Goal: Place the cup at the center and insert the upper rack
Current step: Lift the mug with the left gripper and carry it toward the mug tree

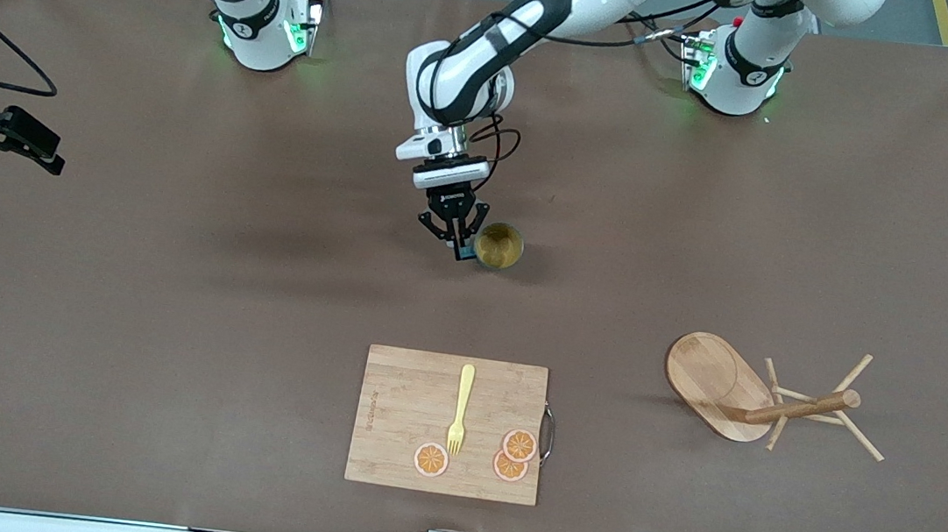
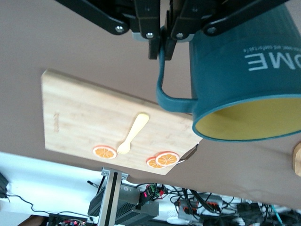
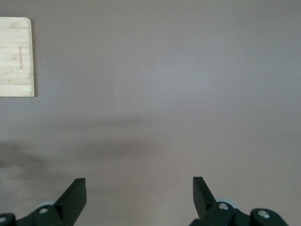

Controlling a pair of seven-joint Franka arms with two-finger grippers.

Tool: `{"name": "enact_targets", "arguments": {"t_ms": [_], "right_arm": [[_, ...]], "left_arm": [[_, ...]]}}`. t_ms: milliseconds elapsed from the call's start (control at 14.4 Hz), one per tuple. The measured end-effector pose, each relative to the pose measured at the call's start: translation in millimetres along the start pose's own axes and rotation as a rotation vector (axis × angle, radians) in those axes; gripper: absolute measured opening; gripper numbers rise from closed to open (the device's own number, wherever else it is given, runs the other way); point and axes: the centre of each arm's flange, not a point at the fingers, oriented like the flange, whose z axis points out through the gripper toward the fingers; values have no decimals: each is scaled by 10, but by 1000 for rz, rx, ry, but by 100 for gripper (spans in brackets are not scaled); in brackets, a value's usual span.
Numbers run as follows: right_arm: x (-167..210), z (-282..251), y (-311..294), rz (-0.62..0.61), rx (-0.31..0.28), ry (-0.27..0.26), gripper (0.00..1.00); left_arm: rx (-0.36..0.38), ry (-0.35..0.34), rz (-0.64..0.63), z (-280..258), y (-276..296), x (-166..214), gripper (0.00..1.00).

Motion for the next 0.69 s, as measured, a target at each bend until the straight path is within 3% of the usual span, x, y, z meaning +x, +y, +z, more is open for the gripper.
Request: {"name": "enact_targets", "arguments": {"t_ms": [416, 693], "right_arm": [[1, -5, 1, 0, 0, 1, 100], [2, -8, 4, 1, 0, 3, 100]], "left_arm": [[22, -339, -210, -76, 17, 1771, 6], [39, -461, -275, 123, -310, 2649, 6]]}}
